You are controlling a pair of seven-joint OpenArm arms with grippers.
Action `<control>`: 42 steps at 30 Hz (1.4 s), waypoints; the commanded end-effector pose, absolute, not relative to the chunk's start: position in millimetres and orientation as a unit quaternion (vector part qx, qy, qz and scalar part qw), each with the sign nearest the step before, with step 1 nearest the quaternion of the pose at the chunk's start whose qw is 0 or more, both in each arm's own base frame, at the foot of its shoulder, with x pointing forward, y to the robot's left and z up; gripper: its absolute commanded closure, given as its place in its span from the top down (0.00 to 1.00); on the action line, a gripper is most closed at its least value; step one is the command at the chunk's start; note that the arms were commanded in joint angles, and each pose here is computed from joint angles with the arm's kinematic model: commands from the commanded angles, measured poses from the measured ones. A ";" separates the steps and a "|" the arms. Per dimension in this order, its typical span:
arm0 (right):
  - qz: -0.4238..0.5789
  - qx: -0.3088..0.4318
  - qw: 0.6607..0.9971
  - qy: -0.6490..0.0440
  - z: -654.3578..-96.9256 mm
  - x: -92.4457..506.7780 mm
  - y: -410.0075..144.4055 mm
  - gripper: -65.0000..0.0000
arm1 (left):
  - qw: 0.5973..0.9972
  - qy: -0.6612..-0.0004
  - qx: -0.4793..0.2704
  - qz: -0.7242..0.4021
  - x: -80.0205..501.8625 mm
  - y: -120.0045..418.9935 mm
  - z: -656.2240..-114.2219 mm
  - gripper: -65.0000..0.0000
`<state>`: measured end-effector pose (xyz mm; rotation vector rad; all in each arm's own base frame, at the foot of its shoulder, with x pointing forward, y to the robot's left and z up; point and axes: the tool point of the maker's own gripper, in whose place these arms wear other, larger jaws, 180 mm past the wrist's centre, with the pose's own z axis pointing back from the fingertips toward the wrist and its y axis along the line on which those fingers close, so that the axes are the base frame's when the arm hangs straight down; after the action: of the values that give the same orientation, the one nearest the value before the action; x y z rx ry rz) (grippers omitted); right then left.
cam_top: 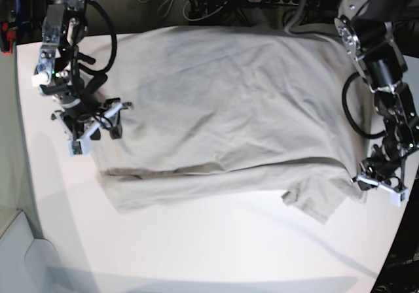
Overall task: Layout the t-shirt on the table in an organized manner, then fold the t-shirt properly
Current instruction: 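Release the corner and raise the right gripper off the shirt, then release the hem and raise the left gripper off the shirt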
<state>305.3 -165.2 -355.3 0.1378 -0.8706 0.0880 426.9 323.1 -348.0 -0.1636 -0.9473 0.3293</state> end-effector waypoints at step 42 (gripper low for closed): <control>0.066 0.084 0.901 -0.421 -354.3 284.1 -143.9 0.48 | 0.889 -0.433 -0.016 0.144 385.9 380.9 -349.5 0.69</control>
<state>277.8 -143.3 -364.1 0.1734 -0.8284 0.1269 372.5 375.5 -371.6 -0.0358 -0.8310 0.3100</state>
